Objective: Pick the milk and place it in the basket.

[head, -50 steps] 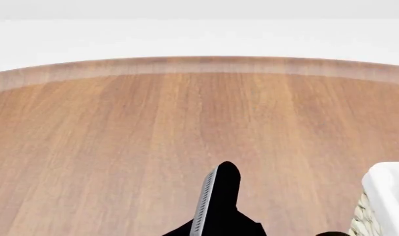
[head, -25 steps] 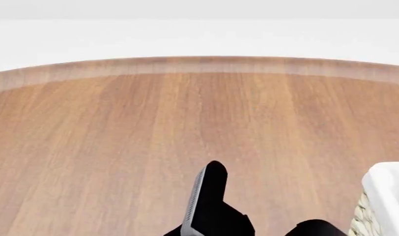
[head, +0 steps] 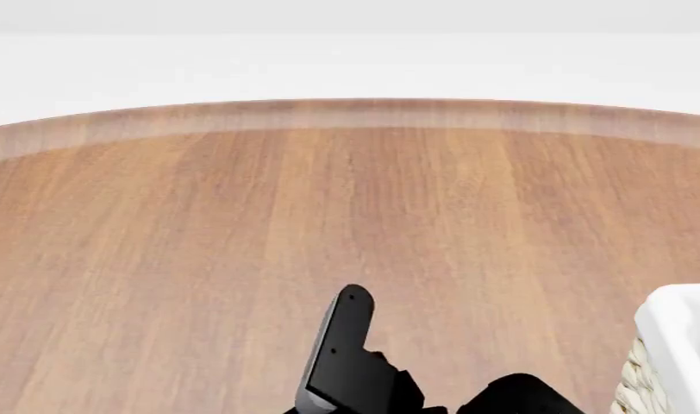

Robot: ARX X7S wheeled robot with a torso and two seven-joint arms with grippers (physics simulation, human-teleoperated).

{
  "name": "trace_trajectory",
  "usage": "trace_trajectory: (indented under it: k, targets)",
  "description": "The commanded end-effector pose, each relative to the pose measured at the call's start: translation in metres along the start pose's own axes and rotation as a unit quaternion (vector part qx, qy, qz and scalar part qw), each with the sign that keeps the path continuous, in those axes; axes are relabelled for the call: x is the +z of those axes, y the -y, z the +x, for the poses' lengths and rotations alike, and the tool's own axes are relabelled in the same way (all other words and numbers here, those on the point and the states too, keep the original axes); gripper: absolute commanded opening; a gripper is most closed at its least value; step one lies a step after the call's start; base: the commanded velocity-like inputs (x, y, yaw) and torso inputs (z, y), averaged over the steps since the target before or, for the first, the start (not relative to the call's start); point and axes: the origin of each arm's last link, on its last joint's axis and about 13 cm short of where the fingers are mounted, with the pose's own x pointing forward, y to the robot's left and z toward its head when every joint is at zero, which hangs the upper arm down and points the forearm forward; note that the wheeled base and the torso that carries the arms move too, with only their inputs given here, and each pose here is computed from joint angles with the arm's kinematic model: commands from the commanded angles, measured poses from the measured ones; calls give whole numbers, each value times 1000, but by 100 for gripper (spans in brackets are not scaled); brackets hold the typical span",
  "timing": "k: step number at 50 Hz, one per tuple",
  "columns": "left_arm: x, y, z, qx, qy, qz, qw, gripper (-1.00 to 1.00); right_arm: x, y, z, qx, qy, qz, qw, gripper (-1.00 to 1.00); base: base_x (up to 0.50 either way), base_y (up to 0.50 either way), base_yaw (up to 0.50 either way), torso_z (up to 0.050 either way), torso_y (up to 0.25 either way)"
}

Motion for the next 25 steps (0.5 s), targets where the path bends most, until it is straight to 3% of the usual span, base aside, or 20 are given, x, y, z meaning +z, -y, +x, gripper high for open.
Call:
trace_trajectory:
  k: [1,14,25]
  targets:
    - [0,0,0,0,-1,-1,1000,100,1,1,6,7,-14,-4,1000,100,0,0,0,0,0]
    - [-1,0,0,-1,-1,-1,1000,100,1,0,15,44,-12,-10,999,100,0,0,0,0,0]
    - [-2,0,-1,0,-3,-1,1000,100,5,16,27,64,-14,-11,998,100,0,0,0,0,0]
